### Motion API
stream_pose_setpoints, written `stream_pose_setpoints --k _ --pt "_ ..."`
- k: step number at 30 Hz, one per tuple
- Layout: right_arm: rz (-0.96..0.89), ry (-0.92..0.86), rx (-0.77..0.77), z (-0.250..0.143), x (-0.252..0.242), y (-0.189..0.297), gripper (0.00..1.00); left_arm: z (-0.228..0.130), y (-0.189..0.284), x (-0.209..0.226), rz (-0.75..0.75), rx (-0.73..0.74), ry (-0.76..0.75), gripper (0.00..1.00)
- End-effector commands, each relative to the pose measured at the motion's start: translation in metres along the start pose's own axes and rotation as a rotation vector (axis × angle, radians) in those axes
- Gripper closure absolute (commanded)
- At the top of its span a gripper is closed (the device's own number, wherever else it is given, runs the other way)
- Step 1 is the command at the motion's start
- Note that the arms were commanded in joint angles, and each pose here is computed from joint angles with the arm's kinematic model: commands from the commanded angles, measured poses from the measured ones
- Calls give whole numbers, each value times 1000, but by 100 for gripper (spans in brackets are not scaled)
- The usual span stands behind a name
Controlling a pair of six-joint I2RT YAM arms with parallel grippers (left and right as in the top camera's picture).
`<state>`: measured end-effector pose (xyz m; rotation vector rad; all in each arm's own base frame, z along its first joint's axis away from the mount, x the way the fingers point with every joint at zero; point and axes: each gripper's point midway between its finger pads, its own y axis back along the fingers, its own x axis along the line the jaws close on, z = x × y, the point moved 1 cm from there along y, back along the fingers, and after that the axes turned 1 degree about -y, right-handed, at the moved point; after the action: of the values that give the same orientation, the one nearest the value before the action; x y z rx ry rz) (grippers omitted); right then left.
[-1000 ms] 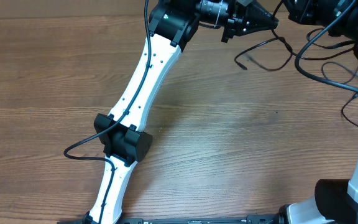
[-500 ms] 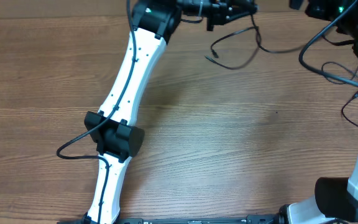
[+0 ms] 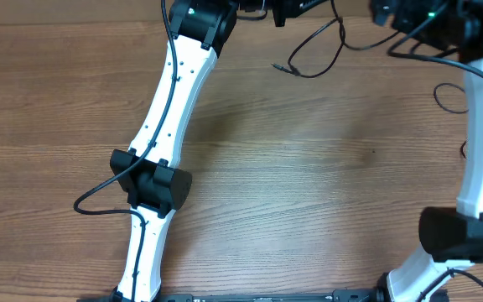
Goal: Untangle cables
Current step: 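Bring both grippers back to top center, cable hanging between them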
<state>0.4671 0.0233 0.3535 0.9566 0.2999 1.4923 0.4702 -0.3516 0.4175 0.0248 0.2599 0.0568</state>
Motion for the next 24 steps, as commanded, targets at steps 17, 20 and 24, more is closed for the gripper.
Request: stream_pose_setpoints --k 17,20,24 --pt "59 -12 -20 6 12 -6 2 74 34 -44 10 -123 45 95" --pt "59 -13 -18 6 12 -7 2 77 36 -52 -8 -120 88 95" --pt "57 -14 -15 8 10 -19 2 89 40 -80 -63 -111 110 96"
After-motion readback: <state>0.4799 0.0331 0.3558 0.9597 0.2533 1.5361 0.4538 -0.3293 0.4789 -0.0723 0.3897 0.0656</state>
